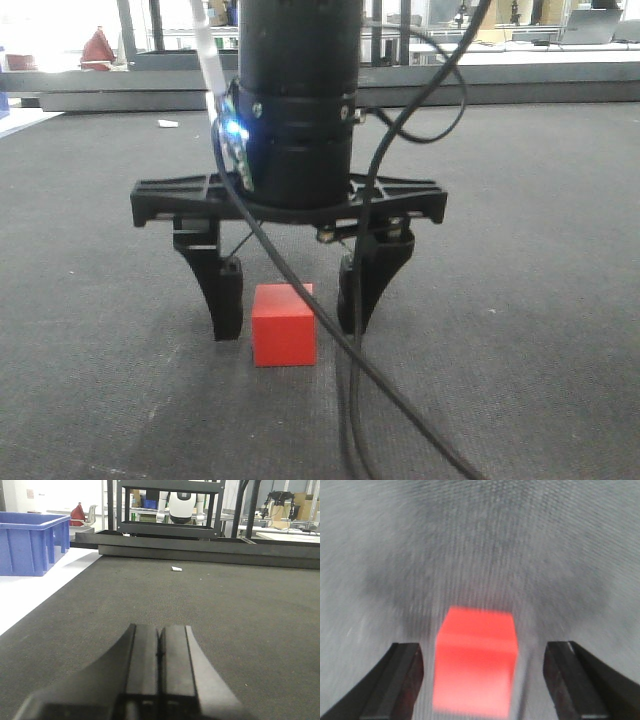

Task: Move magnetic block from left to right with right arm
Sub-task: 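Lower the open right gripper around the red cube, then close the right gripper on the red cube and lift it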

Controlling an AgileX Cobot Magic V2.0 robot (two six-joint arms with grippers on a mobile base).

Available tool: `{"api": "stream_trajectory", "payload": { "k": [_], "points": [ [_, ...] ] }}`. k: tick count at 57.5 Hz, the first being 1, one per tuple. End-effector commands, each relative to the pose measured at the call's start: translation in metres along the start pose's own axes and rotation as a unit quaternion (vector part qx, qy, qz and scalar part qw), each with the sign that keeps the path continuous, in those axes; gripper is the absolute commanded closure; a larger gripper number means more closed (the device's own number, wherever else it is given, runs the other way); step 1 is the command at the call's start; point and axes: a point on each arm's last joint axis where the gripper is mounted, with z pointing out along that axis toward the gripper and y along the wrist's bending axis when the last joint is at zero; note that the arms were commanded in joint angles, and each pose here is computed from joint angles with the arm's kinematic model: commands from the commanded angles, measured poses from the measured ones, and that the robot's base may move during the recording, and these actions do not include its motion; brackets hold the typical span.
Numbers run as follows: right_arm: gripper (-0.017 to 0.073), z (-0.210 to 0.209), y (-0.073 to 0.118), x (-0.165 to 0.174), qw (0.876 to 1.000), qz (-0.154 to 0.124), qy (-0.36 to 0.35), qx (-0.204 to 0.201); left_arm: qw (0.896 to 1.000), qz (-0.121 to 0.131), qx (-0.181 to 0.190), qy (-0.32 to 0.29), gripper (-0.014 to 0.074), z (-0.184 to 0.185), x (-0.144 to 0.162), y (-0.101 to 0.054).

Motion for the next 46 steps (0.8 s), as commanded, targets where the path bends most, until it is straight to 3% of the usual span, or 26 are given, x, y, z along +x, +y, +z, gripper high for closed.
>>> {"api": "stream_trajectory", "payload": {
  "k": [1, 19, 34, 46],
  "points": [
    [-0.0037, -0.022, 0.006, -0.004, 0.999, 0.002, -0.03, -0.03, 0.999, -0.002, -0.003, -0.045, 0.072, -0.001, -0.006, 0.001],
    [-0.002, -0.018, 0.006, -0.004, 0.999, 0.004, -0.022, -0.027, 0.999, -0.002, -0.003, -0.045, 0.072, -0.001, -0.006, 0.001],
    [0.0285, -0.021, 0.006, -0.004, 0.999, 0.004, -0.025, -0.03, 0.999, -0.002, -0.003, -0.045, 0.072, -0.001, -0.006, 0.001],
    [0.0319, -0.04, 0.004, -0.002, 0.998, 0.003, -0.04, -0.044, 0.999, -0.002, -0.003, -0.045, 0.072, -0.001, -0.006, 0.001]
  ]
}}
